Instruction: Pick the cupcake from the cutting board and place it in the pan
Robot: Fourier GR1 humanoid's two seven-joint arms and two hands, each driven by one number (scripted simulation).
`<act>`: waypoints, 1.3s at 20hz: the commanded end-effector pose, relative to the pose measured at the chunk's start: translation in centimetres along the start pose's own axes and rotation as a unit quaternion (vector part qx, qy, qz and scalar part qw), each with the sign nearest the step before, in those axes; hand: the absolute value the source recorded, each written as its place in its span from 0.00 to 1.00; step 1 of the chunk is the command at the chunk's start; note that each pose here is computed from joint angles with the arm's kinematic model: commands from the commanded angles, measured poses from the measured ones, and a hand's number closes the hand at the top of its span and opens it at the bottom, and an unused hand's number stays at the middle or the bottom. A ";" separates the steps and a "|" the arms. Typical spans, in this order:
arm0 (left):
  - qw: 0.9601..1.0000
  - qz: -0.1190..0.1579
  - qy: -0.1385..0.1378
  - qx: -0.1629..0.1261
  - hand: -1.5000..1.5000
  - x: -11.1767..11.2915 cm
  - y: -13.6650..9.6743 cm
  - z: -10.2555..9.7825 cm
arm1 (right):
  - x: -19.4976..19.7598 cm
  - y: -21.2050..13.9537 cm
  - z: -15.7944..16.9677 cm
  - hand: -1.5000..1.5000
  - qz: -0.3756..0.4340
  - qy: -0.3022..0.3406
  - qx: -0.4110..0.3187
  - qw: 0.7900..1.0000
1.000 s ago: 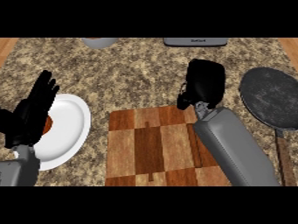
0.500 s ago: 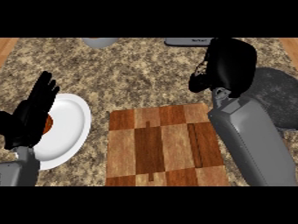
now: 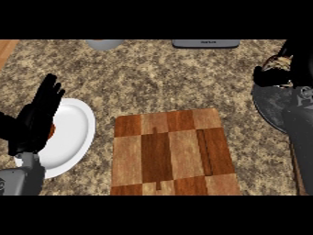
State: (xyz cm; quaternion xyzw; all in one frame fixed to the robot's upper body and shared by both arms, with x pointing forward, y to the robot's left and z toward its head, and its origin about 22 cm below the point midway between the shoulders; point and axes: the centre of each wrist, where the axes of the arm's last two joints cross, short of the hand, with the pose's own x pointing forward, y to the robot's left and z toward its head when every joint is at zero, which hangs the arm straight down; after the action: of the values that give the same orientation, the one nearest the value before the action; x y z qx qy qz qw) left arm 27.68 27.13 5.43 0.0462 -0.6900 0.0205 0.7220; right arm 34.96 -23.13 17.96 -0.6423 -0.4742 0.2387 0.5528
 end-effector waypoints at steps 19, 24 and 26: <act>1.000 0.000 -0.007 -0.006 0.50 -0.2 0.0 -0.1 | -18.4 12.6 -5.4 1.00 -0.049 -0.001 0.039 0.998; 0.999 0.004 -0.007 -0.034 0.50 1.8 0.3 -0.7 | -19.0 13.4 -6.1 0.00 -0.086 0.133 0.092 0.983; 1.000 0.005 -0.004 -0.016 0.50 1.1 -0.3 -0.7 | -20.4 13.4 -6.1 0.00 -0.103 0.129 0.120 0.979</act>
State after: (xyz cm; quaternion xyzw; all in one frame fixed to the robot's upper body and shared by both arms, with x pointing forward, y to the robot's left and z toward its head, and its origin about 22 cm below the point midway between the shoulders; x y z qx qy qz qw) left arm 28.13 26.42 6.07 0.0330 -0.6951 0.0089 0.7181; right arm 36.20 -41.97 3.47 -0.5765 -0.4451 0.1828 0.6605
